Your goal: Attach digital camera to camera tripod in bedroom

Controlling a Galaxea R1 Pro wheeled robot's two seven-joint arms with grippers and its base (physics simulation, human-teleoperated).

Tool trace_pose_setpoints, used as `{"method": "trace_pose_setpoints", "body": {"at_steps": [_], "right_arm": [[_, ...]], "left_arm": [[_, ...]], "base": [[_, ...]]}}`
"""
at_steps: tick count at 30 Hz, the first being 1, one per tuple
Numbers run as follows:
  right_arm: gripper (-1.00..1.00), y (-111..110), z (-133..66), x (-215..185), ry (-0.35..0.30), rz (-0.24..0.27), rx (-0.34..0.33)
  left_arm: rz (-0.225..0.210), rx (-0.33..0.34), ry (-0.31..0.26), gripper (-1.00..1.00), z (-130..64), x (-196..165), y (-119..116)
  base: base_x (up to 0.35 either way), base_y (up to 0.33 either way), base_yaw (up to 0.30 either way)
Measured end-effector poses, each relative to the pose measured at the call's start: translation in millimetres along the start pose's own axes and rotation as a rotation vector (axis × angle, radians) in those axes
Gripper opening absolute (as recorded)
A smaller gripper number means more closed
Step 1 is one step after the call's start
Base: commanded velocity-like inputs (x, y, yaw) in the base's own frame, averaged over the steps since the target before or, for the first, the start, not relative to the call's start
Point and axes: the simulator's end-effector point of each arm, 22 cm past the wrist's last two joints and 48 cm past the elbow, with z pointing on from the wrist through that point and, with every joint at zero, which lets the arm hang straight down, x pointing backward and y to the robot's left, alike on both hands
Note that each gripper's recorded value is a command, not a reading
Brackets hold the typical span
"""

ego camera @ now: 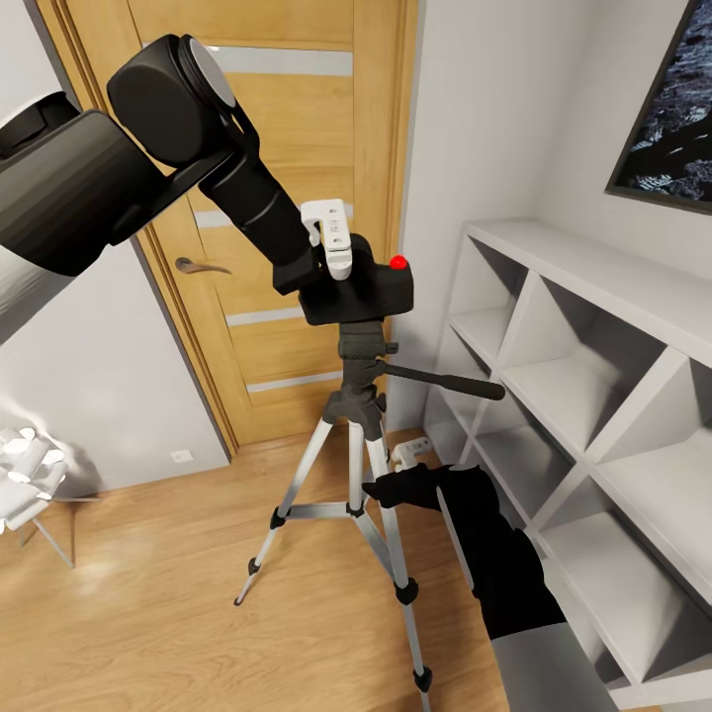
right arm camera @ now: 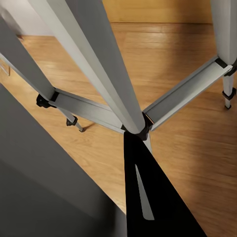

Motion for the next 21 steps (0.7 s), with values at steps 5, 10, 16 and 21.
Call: {"method": "trace_pose_setpoints", "body": {"at_steps": [5,10,16,21], "right_arm": [[-1.00,0.1,0.0,0.1,0.000,0.000,0.000],[-1.00,0.1,0.0,0.1,0.000,0.000,0.000],[-1.00,0.1,0.0,0.1,0.000,0.000,0.000],[-1.00,0.1,0.0,0.1,0.000,0.000,0.000]], "left_arm": [[0.004,0.003,-0.003,1.00,-0.5,-0.8,-0.9],[0.004,0.006,-0.006,1.00,-0.6,-2.0,-1.7],[0.005,0.007,-0.006,1.00,-0.5,-2.0,-1.9],[0.005,0.007,-0.005,1.00,-0.1,-1.8,-2.1]], "base": [[0.000,0.000,0.000],[0.000,0.000,0.000],[0.000,0.000,0.000],[0.000,0.000,0.000]]}}
